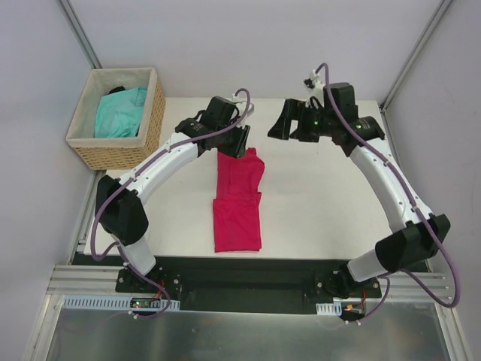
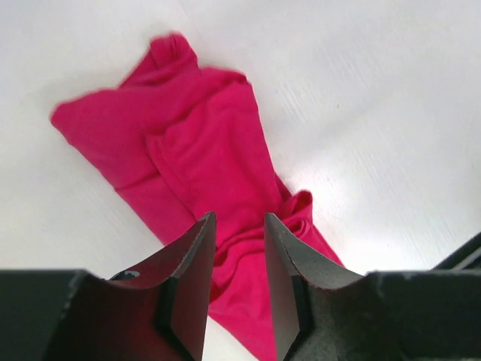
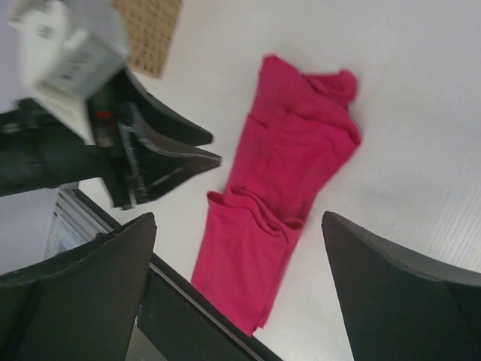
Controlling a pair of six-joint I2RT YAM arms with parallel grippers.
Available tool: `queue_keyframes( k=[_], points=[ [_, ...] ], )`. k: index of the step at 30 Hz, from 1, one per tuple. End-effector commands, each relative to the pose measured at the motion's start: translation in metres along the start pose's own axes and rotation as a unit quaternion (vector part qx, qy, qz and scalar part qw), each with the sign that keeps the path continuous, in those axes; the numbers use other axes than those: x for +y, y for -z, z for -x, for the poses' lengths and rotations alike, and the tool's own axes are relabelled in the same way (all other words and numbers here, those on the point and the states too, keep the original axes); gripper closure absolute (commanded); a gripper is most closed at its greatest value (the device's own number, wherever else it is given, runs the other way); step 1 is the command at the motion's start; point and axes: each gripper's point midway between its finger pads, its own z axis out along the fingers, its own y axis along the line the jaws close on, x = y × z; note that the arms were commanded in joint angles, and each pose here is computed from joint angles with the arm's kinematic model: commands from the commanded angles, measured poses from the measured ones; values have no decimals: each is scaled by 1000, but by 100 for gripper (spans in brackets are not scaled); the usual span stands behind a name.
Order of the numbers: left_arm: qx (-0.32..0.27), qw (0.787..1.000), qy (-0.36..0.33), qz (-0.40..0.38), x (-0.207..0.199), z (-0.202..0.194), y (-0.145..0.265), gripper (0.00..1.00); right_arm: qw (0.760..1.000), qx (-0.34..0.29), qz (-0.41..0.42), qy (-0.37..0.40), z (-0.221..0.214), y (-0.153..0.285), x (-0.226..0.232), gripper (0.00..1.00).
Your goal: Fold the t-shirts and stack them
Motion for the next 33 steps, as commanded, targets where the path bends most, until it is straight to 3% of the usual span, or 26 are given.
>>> queue_keyframes(
  k=[1, 7, 8, 11, 14, 15, 16, 18, 22, 26, 27, 30, 33],
  points=[
    [-92, 994, -41, 34, 2, 57, 36, 68, 987, -143, 63, 25, 72, 68, 64, 4],
    [-114, 989, -72, 55, 8, 75, 46, 65, 956, -266, 109, -57, 101, 132, 85, 4],
    [-116, 989, -73, 55, 8, 77, 46, 66, 954, -267, 98, -98, 94, 119, 70, 4],
    [-125, 988, -74, 55, 6, 84, 51, 65, 938, -308, 111, -117, 99, 137, 68, 4],
    [-128, 988, -71, 57, 6, 84, 54, 64, 959, -260, 92, -67, 86, 121, 64, 1],
    [-123, 988, -68, 55, 6, 79, 53, 64, 963, -260, 66, 3, 89, 127, 65, 2],
    [-126, 988, -66, 54, 5, 76, 58, 64, 979, -204, 24, 6, 67, 108, 46, 2],
    [-105, 991, -37, 68, 12, 54, 53, 64, 986, -160, -5, 54, 44, 89, 28, 2],
    [-85, 993, 13, 86, 19, 11, 63, 64, 997, -49, -35, 43, -27, 48, -12, 3],
    [-53, 993, 44, 98, 29, -49, 58, 64, 996, -20, -76, 53, -74, 37, -35, 4],
    [-57, 992, 47, 105, 32, -54, 59, 63, 995, -35, -70, 56, -74, 36, -34, 1],
    [-73, 991, 36, 110, 37, -68, 63, 63, 995, -52, -58, 56, -84, 29, -34, 3],
    [-68, 990, 42, 118, 46, -81, 63, 60, 998, -12, -32, 56, -92, 16, -26, 4]
  ],
)
